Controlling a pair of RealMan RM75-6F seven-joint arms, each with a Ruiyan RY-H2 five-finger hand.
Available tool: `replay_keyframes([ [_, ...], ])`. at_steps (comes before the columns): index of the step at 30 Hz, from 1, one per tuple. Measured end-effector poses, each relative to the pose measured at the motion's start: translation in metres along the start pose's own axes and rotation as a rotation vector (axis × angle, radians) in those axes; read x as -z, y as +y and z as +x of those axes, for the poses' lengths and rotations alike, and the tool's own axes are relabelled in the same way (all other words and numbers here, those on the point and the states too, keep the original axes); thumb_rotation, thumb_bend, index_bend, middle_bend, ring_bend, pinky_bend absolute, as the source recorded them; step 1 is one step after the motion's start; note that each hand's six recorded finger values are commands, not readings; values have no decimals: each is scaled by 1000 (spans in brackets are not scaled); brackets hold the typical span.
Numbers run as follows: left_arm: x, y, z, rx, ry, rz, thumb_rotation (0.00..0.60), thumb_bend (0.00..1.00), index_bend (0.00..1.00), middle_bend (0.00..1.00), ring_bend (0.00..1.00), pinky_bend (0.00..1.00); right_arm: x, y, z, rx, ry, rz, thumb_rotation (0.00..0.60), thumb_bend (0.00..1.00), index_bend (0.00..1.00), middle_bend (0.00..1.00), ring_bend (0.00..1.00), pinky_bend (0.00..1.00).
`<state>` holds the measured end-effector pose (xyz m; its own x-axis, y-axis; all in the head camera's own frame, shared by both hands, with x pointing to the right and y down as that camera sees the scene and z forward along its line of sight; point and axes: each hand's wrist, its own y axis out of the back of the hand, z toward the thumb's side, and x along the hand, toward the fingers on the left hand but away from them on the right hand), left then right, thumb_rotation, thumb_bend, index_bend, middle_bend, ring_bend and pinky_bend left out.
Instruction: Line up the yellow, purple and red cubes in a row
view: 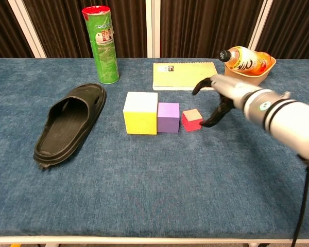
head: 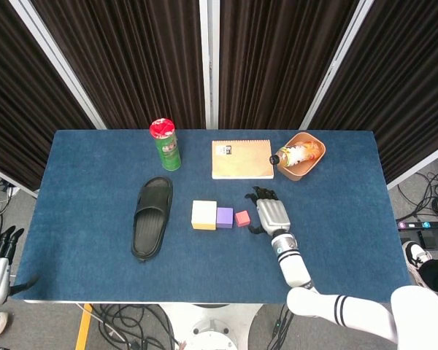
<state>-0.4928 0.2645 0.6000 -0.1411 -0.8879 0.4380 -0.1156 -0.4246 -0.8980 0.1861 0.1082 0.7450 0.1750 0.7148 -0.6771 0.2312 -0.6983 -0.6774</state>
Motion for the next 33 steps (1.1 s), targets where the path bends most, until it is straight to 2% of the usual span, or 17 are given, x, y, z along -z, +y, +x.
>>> replay_keyframes([
  [3, -2, -1, 1, 4, -4, 1, 600, 59, 135, 156, 107, 157, 11, 10, -3, 18, -16, 18, 600, 88, 113, 2, 0, 0],
  [7, -3, -1, 1, 3, -6, 5, 600, 59, 135, 156, 107, 157, 15, 12, -14, 20, -30, 29, 600, 63, 101, 0, 0, 0],
  [17, -3, -1, 2, 14, 3, 14, 600, 59, 135, 156, 107, 157, 1, -6, -35, -3, -19, 43, 600, 59, 96, 0, 0, 0],
  [33, 0, -3, 1, 17, 9, 12, 600, 59, 135, 156, 107, 157, -13, -14, -36, -6, 18, 59, 600, 60, 96, 0, 0, 0],
])
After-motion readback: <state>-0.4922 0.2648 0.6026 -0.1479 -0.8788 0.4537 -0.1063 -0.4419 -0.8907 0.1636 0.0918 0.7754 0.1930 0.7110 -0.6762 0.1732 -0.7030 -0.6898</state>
